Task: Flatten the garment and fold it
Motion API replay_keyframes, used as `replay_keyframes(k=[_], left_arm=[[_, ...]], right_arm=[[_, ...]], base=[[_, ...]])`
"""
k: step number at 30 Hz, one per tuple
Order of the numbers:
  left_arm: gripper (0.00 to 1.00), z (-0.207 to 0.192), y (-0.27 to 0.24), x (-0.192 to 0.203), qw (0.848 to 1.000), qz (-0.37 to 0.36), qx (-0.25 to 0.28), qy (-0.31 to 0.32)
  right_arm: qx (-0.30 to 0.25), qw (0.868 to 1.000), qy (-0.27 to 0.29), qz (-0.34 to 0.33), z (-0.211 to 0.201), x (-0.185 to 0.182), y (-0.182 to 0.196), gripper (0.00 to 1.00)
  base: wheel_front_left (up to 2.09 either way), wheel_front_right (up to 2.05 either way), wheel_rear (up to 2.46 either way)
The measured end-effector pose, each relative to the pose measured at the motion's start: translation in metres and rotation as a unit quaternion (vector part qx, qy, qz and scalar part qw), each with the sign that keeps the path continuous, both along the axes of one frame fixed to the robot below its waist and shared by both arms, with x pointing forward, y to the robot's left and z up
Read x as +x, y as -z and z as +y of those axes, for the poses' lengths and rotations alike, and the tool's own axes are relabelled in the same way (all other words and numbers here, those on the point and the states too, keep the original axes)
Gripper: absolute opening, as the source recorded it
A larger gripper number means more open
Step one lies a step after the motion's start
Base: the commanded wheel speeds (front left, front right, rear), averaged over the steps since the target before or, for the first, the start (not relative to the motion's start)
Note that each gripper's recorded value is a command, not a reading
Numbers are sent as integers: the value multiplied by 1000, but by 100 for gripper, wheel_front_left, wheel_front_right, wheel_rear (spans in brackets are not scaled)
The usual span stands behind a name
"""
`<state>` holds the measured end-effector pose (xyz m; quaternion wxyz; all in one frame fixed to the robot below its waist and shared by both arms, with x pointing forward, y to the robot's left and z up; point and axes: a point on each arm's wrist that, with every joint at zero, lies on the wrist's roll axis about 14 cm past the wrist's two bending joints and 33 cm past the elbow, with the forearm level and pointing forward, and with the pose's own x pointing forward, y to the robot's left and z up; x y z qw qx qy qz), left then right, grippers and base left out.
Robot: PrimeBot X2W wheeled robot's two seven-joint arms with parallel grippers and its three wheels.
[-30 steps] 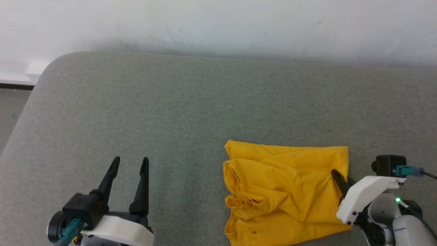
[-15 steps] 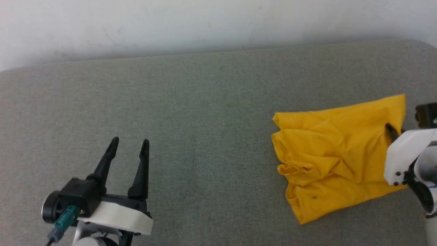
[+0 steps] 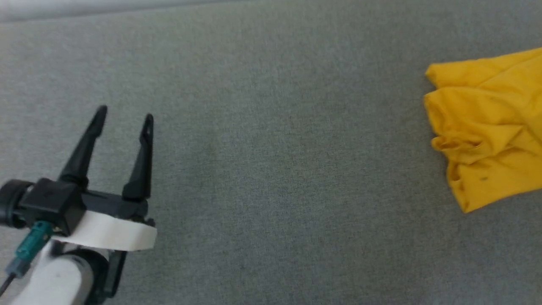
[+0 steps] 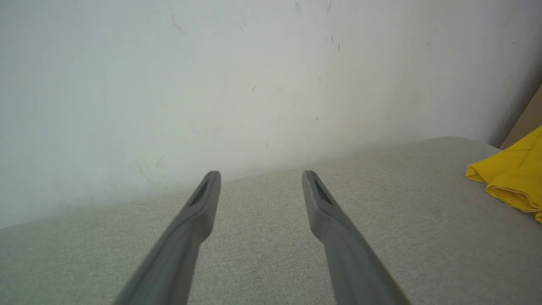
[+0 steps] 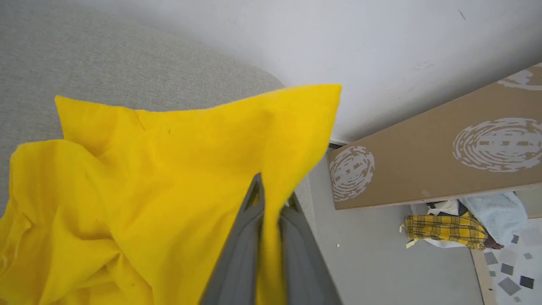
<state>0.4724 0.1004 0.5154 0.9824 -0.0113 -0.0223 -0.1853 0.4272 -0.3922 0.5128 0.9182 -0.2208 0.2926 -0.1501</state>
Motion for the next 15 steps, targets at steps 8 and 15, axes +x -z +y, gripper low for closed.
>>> replay_keyframes(k=[8, 15], left_arm=[[100, -3, 7, 32, 999, -43, 9, 13], [100, -7, 29, 45, 998, -51, -3, 24]], right_arm=[[-75, 995, 43, 56, -54, 6, 17, 0], [-116, 986, 74, 89, -85, 4, 40, 0]], base=[[0, 0, 0], [0, 0, 0]])
